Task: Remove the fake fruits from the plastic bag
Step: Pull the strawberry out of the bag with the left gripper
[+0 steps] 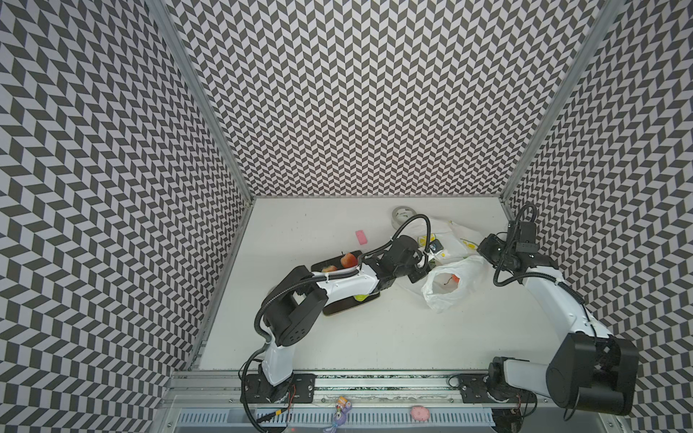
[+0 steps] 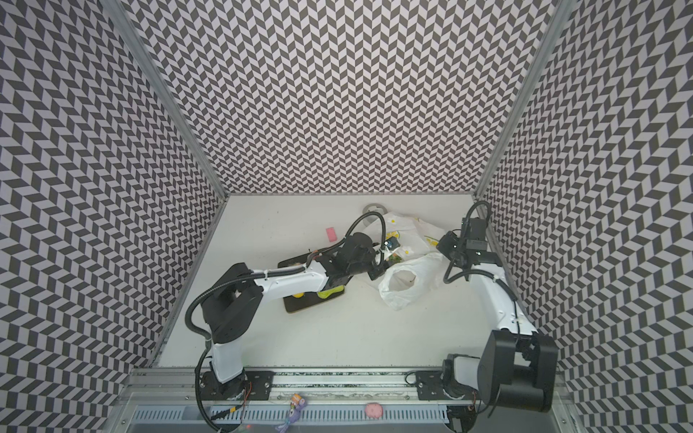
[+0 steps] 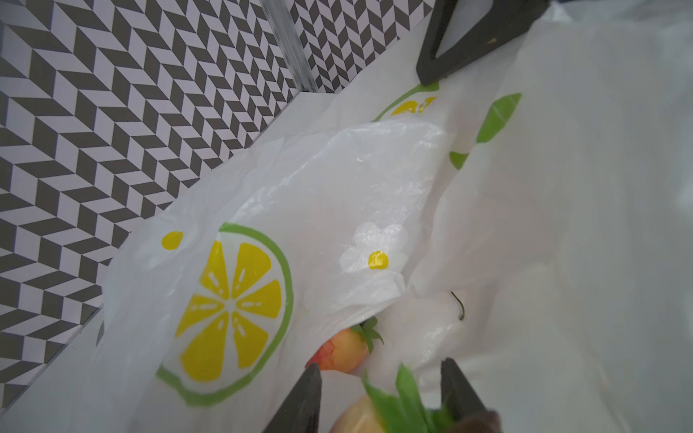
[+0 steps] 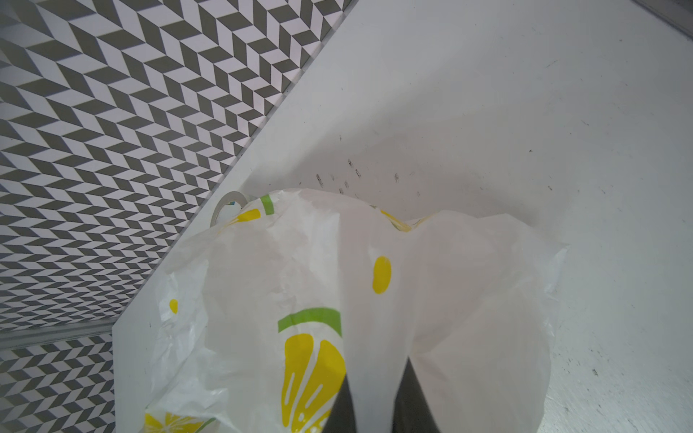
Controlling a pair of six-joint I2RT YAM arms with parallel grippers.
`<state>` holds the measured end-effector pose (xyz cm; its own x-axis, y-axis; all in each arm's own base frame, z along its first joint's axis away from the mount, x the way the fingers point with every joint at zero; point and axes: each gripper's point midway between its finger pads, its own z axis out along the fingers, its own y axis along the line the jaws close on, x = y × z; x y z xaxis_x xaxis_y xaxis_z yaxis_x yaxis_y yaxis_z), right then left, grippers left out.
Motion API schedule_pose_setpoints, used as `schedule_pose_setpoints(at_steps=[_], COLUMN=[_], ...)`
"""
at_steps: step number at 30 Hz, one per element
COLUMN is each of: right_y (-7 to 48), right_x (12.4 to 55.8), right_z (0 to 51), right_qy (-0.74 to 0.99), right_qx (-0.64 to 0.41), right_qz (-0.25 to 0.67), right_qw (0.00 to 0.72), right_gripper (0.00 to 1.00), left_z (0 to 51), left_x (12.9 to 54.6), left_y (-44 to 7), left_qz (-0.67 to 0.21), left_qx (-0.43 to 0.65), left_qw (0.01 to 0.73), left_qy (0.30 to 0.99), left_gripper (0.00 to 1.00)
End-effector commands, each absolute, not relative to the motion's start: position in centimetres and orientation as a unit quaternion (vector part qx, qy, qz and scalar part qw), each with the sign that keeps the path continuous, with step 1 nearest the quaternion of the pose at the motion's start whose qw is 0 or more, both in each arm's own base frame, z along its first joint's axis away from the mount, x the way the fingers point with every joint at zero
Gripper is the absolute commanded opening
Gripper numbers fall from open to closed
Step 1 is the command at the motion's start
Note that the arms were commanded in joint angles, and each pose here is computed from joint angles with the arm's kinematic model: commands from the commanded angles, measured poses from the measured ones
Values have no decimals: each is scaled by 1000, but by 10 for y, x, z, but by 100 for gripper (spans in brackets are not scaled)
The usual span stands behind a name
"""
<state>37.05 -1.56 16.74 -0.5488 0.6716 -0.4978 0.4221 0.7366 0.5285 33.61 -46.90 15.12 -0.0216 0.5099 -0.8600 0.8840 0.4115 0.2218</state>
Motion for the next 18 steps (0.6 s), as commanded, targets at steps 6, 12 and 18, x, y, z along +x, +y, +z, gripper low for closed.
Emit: schedule_pose_setpoints(at_steps=[6,12,18], right_y=[-11,-13,-12], right_x=[372,369,369], right_z=[185,188,190], right_qy=[853,854,853], right_qx=[305,304,305], right_qz=[194,189,192], right_qw=[376,377,377], right_gripper=[13,13,13], left_z=[115,95,75], left_x=[389,413,422], left_y=[-484,-483,-479], left_qz=[-136,-103,-84], left_qx=[483,471,461], left_qw=[471,450,430], left_qy=[725,752,772], left_gripper=[56,66,75])
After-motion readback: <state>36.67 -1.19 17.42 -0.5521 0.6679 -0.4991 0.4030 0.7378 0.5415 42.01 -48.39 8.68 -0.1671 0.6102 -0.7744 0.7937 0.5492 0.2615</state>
